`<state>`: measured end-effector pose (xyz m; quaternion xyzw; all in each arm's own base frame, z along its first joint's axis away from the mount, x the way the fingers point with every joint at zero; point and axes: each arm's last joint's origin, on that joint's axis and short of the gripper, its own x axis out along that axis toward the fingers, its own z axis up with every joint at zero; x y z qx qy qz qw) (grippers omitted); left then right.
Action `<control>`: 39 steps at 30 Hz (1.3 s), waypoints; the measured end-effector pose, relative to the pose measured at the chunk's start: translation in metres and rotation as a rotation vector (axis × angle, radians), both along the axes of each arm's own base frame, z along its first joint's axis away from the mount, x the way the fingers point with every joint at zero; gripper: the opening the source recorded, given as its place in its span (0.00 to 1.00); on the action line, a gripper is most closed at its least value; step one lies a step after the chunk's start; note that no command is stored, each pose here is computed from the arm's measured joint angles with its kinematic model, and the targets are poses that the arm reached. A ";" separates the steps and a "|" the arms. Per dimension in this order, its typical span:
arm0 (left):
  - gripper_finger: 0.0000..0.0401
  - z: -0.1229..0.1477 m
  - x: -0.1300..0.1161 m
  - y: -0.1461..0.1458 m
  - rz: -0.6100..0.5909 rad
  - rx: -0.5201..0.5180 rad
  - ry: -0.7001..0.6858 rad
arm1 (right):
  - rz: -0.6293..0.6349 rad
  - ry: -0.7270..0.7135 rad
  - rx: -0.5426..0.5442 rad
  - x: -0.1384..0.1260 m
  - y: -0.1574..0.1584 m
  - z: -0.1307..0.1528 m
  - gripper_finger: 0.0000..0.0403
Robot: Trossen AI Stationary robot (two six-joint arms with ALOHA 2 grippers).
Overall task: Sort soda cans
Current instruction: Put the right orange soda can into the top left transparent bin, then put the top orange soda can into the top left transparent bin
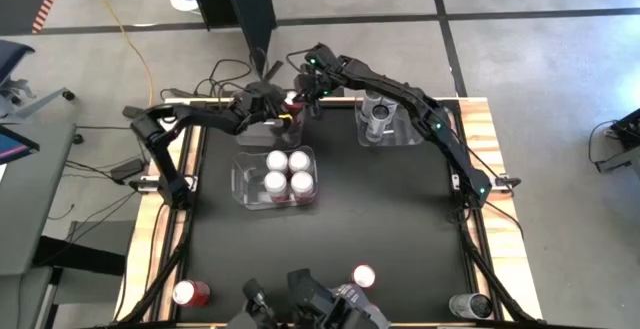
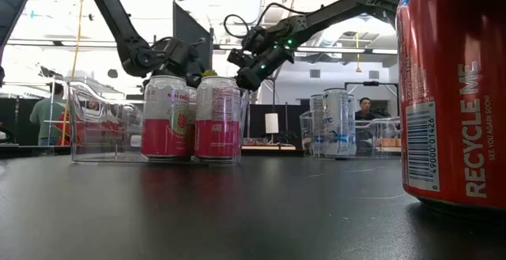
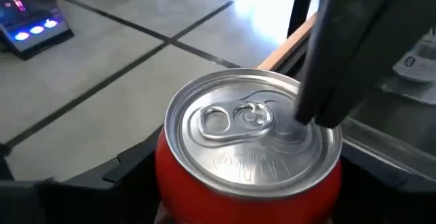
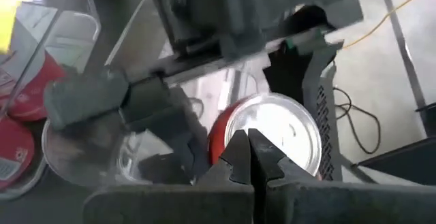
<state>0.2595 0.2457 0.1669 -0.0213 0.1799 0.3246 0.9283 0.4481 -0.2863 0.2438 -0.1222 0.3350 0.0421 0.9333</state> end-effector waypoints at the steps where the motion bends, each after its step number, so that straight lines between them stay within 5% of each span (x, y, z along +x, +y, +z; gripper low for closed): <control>1: 0.78 -0.001 0.001 0.001 0.000 -0.002 0.004 | -0.001 0.001 0.000 0.000 0.000 0.000 0.00; 22: 0.83 0.012 0.004 -0.005 0.007 -0.057 -0.039 | 0.011 0.014 0.007 0.001 0.005 0.003 0.00; 39: 0.84 0.049 -0.011 -0.018 0.009 -0.012 -0.013 | 0.018 0.001 -0.038 0.001 0.012 0.028 0.00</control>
